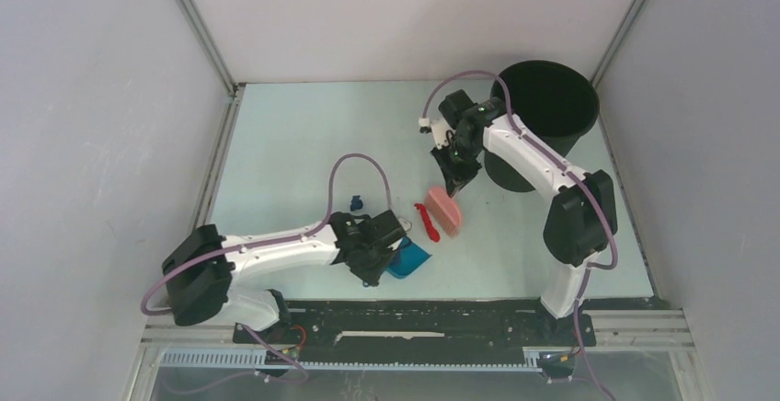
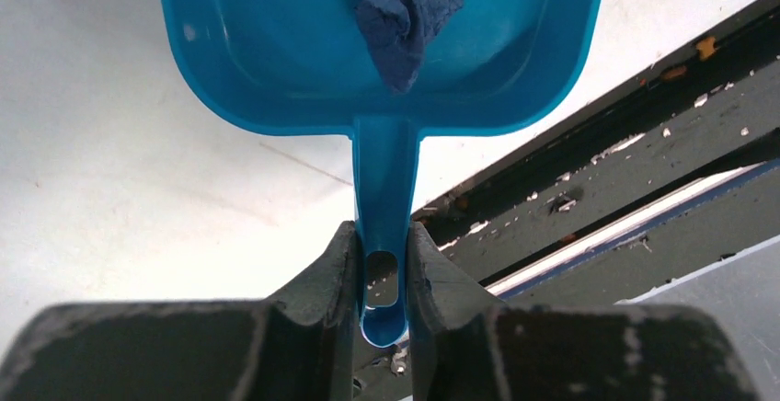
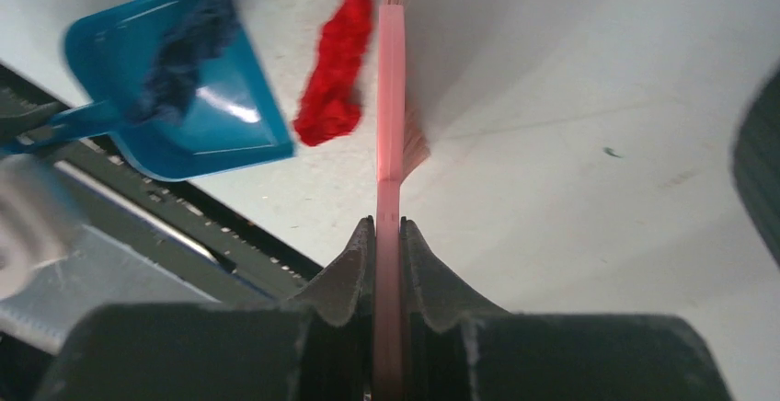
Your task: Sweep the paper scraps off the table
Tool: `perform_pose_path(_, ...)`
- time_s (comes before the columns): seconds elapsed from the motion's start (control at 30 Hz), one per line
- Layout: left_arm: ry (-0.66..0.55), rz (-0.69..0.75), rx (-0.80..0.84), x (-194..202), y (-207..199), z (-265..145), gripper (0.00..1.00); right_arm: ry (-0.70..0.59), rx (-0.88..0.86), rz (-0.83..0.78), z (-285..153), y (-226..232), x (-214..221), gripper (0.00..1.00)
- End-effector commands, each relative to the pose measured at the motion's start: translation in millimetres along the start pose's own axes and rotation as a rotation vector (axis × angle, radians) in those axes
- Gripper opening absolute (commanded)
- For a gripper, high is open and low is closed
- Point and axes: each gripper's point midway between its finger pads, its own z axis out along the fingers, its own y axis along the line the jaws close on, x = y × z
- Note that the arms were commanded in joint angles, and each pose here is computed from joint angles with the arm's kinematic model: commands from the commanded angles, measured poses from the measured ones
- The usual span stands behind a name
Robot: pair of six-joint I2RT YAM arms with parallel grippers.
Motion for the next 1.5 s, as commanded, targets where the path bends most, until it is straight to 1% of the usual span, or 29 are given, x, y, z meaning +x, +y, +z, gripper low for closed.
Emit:
perform_pose_path(0.0,-0.021,0.062,-0.001,-23,-8,5,0.00,0.003,-0.171,-0.039,12,47,-7,0.00)
perform_pose_path(0.07,-0.022,0.067,-0.019,-29,-8,9,0.00,0.011,-0.198,-0.057,11,59,-5,0.00)
perform_pose_path(0.13,-0.047,0.055,-0.040,-39,-7,11,0.00,0.008,-0.189,-0.068,8,64,-3,0.00)
perform_pose_path(0.23,-0.114,-0.003,-0.058,-54,-8,10,0.00,-0.008,-0.211,-0.055,-2,71,0,0.00)
perform_pose_path(0.37,-0.205,-0.067,-0.026,-69,-15,10,0.00,-0.054,-0.322,0.002,-24,86,0,0.00)
perform_pose_path(0.43,-0.232,-0.069,-0.007,-73,-19,10,0.00,-0.072,-0.310,0.013,-28,81,-2,0.00)
perform_pose_path(0.57,-0.281,-0.070,-0.021,-76,-18,12,0.00,-0.078,-0.297,0.048,-33,68,-1,0.00)
perform_pose_path(0.67,-0.321,-0.092,-0.026,-76,-14,12,0.00,-0.116,-0.179,0.056,-38,41,-4,0.00)
perform_pose_path(0.77,-0.390,-0.121,-0.028,-78,-10,8,0.00,-0.155,-0.083,0.039,-49,20,-5,0.00)
perform_pose_path(0.87,-0.473,-0.164,-0.036,-80,0,4,0.00,-0.192,-0.043,0.016,-61,14,-5,0.00)
perform_pose_path(0.97,-0.548,-0.191,-0.011,-86,0,-3,0.00,-0.232,-0.007,0.004,-75,11,-7,0.00)
perform_pose_path(1.1,-0.549,-0.215,-0.021,-77,5,-11,0.00,-0.304,0.107,-0.004,-97,-11,-19,0.00)
perform_pose_path(1.2,-0.524,-0.239,-0.023,-61,10,-19,0.00,-0.337,0.143,-0.015,-102,-26,-35,0.00)
perform_pose_path(1.27,-0.503,-0.264,-0.025,-48,14,-27,0.00,-0.343,0.131,-0.026,-98,-30,-48,0.00)
perform_pose_path(1.33,-0.489,-0.299,-0.033,-33,18,-34,0.00,-0.359,0.061,-0.039,-93,-20,-63,0.00)
perform_pose_path(1.4,-0.480,-0.343,-0.029,-18,22,-43,0.00,-0.384,-0.054,-0.045,-89,-3,-81,0.00)
perform_pose_path(1.47,-0.473,-0.388,-0.022,-4,26,-51,0.00,-0.403,-0.210,-0.050,-86,22,-100,0.00)
